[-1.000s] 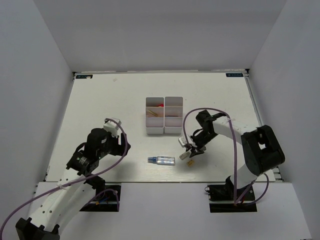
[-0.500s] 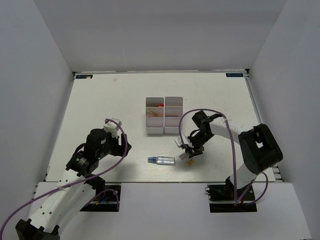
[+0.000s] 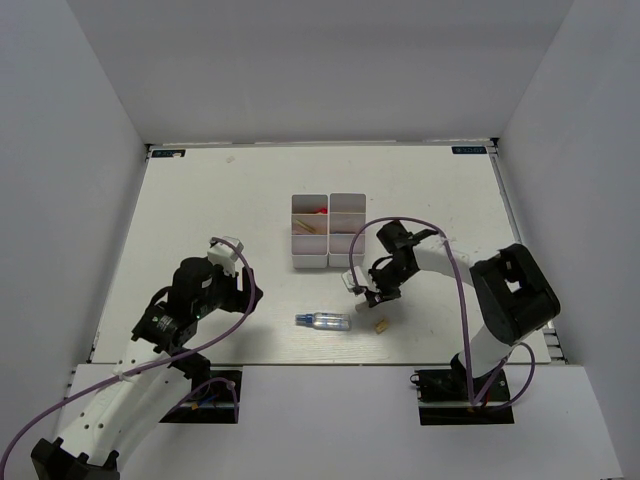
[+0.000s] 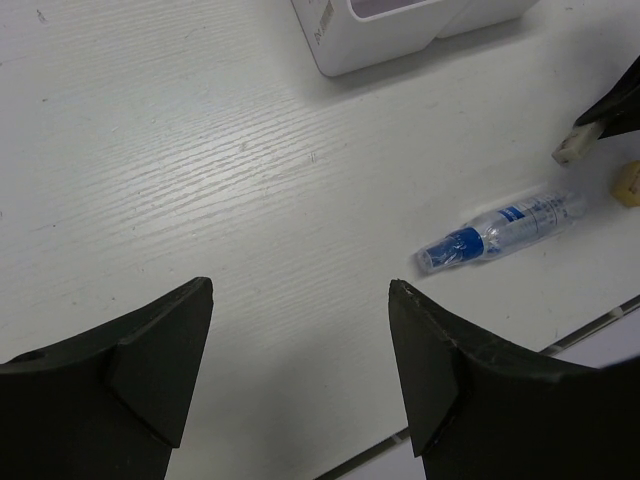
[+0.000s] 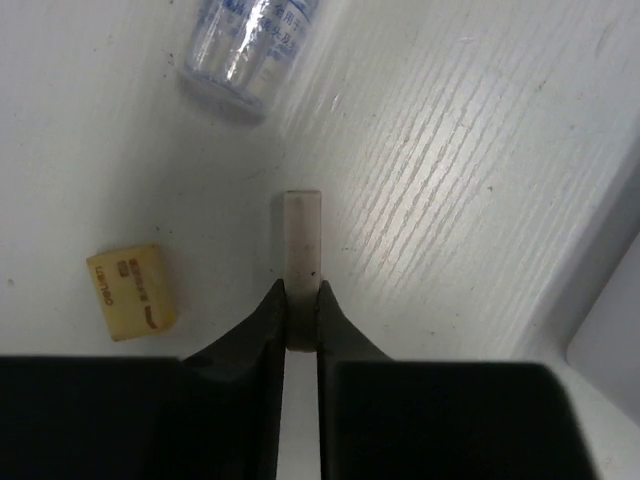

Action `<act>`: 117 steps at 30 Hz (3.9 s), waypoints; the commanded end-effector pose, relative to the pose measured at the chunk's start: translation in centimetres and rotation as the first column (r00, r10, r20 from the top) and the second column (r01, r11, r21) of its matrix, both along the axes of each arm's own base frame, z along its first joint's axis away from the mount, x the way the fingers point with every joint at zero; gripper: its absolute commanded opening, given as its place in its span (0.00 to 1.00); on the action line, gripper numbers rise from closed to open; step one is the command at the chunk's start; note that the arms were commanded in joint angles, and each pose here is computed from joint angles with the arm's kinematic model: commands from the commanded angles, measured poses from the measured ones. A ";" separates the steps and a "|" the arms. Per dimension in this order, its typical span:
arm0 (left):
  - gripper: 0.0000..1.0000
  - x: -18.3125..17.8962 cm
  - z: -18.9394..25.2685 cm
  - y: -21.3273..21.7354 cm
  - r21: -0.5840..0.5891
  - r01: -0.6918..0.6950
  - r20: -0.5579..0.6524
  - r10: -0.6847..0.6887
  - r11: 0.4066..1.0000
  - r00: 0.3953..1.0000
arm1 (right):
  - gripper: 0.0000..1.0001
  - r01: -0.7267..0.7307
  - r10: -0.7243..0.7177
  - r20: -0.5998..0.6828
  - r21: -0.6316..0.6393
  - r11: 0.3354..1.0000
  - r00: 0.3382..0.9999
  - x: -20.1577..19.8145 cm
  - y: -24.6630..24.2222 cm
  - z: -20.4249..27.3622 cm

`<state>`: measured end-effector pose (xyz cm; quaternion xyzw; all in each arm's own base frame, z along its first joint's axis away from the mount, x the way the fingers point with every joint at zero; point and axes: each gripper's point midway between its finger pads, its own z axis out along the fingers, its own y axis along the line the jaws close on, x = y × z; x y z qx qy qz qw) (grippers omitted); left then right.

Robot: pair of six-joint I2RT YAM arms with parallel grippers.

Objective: Sort the stationery into containers
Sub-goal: Pick up the stationery from the center of the board, then place the stationery in the storage box, then pick up the stationery from the center of the board, then place the stationery in the storage box.

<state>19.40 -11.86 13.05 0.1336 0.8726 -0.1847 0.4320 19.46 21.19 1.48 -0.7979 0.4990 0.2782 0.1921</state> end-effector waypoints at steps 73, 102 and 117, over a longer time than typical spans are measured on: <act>0.81 -0.6 -0.6 -0.7 -0.007 0.052 -0.041 -0.053 0.999 0.998 | 0.60 -0.222 0.220 0.070 0.023 0.975 0.973 -7.7 -2.5 1.7; 0.81 -0.7 -1.1 -0.8 -0.003 0.059 -0.061 -0.059 0.998 0.996 | 0.00 0.128 -0.134 0.210 0.045 0.991 0.968 1.0 1.4 4.5; 0.81 -0.7 -1.3 -0.8 0.003 0.061 -0.074 -0.061 0.998 0.995 | 0.00 0.471 -0.534 0.352 0.254 0.845 0.769 13.9 7.1 12.5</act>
